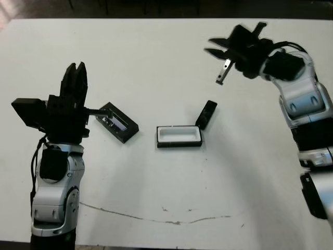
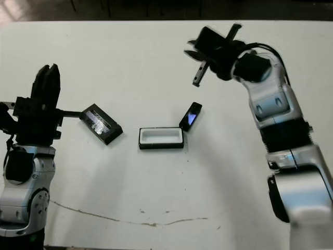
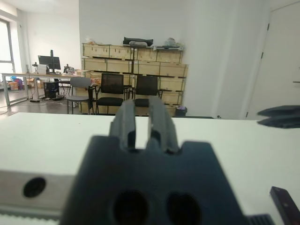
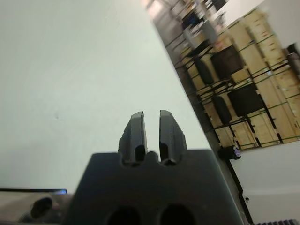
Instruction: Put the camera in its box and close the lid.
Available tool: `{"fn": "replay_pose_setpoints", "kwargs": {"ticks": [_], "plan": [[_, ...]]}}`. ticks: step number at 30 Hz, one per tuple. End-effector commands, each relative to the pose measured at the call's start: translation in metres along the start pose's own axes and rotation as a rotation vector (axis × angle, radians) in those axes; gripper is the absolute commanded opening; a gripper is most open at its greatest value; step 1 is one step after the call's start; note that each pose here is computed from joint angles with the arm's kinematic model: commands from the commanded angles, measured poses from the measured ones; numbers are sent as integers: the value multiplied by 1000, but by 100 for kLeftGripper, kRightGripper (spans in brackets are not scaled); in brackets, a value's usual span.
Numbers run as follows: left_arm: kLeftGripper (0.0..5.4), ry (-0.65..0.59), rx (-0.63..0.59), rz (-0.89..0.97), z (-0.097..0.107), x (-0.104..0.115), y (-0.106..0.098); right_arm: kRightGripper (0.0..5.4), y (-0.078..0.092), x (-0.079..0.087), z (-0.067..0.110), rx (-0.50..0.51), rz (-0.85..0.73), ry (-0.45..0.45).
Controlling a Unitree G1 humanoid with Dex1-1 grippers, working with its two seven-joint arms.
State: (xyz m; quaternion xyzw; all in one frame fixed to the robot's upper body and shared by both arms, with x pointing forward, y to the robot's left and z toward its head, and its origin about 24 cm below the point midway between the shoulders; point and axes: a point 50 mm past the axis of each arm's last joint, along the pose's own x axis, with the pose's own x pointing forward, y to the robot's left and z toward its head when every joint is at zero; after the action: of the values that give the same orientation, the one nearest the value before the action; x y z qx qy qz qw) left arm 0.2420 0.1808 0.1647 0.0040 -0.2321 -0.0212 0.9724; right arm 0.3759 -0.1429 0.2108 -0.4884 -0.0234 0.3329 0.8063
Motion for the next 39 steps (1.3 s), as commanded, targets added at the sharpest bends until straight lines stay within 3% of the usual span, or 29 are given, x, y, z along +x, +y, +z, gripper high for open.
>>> {"fn": "replay_pose_setpoints", "kwargs": {"ticks": [1,11,16,30,39], "plan": [[3,32,15,7,-6,-3,2,0,12,12,-7,6,87,41],[3,24,15,7,-6,-3,0,0,34,25,-20,-58,180,147],[3,24,-2,4,-6,-3,-2,0,43,26,-25,-62,212,159],[3,35,13,3,-7,-3,-4,0,48,26,-32,-129,372,228],[3,34,15,-13,-8,-3,-7,0,59,25,-47,-130,443,282]]}}
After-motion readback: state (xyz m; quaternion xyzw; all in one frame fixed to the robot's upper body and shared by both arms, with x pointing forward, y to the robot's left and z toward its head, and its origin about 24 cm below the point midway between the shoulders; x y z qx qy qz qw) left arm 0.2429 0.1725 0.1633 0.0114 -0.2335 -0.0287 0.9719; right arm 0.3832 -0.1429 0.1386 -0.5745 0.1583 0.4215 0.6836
